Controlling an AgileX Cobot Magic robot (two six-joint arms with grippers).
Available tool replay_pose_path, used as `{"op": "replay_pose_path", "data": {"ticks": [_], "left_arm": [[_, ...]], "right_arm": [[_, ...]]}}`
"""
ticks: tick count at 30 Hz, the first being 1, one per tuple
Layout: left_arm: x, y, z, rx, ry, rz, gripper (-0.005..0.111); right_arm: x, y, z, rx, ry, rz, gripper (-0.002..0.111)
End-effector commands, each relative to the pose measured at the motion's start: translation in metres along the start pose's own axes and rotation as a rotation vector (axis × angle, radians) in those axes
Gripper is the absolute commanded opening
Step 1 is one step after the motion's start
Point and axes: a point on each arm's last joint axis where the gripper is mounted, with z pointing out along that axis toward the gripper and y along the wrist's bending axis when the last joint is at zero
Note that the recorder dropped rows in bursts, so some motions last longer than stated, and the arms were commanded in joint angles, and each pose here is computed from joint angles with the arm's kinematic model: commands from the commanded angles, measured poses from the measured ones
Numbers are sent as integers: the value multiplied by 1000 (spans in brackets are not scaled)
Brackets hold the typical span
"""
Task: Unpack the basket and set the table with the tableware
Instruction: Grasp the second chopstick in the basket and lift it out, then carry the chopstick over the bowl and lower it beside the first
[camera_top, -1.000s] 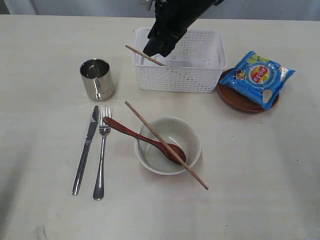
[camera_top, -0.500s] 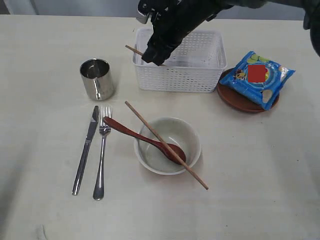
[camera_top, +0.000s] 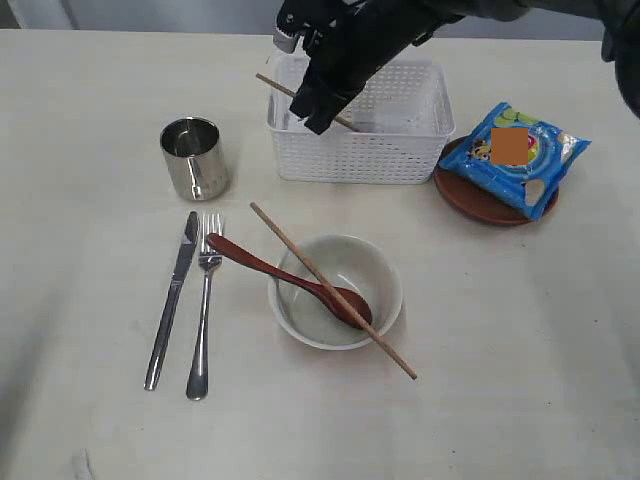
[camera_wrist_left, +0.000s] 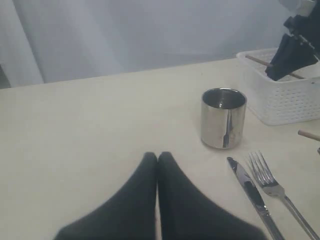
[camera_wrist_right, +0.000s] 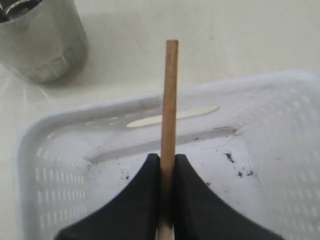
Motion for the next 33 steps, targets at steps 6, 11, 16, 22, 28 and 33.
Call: {"op": "replay_pose_path", "data": {"ticks": [6,11,16,22,28,33], "left_arm": [[0,0,0,0,-9,-6,0],[0,0,0,0,-9,-6,0],[0,0,0,0,-9,-6,0],[0,0,0,0,-9,-6,0],[0,0,0,0,-9,-6,0],[0,0,0,0,-9,-6,0]], "right_arm": [[-39,-1,-65,120,-95,-75,0],[-57,5,-102,160,-144,-49,0],[-70,18,-134,188,-110,-36,-1],[-88,41,-159,280,-33,62,-1],[-98,75,-156,140,46,181,-1],[-100,111,-146,186,304,344,-1]]}}
